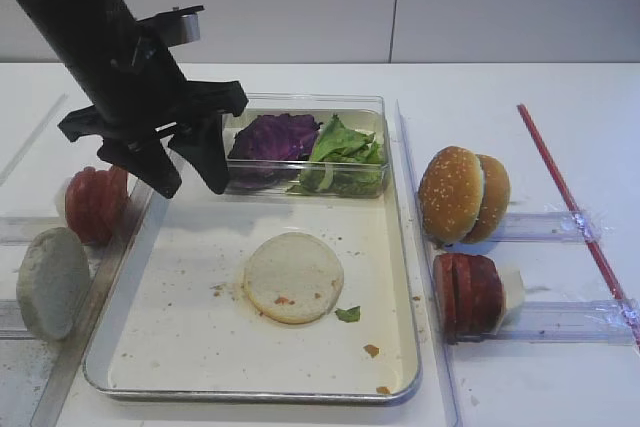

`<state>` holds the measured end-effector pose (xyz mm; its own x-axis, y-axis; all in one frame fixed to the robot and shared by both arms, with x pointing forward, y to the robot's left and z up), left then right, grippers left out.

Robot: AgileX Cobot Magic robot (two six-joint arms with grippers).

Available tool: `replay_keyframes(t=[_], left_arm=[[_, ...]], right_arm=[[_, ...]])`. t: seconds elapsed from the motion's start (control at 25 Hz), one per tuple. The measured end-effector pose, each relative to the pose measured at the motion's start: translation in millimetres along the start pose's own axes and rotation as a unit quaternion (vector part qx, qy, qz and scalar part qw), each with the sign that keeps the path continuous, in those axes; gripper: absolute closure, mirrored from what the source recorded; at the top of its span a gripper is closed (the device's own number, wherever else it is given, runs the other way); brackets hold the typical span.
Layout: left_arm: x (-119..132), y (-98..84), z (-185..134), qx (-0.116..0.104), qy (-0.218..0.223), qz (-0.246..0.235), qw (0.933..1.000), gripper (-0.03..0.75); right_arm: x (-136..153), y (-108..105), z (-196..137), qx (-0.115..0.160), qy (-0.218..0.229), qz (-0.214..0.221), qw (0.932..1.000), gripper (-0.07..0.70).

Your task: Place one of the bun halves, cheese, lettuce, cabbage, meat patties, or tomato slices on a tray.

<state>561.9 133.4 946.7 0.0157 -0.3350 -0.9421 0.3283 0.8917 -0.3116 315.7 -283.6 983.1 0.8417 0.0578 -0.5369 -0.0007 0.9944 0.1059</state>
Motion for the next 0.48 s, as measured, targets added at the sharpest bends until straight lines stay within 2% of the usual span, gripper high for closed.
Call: replay_keyframes(t=[0.16, 0.28, 0.48], left_arm=[[-4, -1.3, 0, -0.001, -0.002, 0.017, 0.9998, 0.334], [-7, 5.3, -2, -0.001, -0.003, 0.042, 0.9991, 0.334], [-31, 11.1, -4, 0.009, -0.031, 0.076, 0.9966, 0.334]], right_arm=[[0, 0, 0, 0.0, 0.0, 0.0, 1.0, 0.249], [0, 0, 0, 0.0, 0.0, 0.0, 1.0, 0.249], [0, 0, 0, 0.0, 0.0, 0.0, 1.0, 0.249]])
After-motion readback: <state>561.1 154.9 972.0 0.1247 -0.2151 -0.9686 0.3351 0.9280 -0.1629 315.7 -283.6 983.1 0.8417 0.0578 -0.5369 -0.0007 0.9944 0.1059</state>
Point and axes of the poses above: a point on each arm's last joint axis where the gripper is mounted, x pointing out along that axis toward the gripper, y along the wrist's bending axis when the last joint is at zero, z = x × y, the point moved 10 cm from there along x, pointing out along that axis toward the gripper, and after that the axes turned 7 degrees about x, right-handed, at the moved point
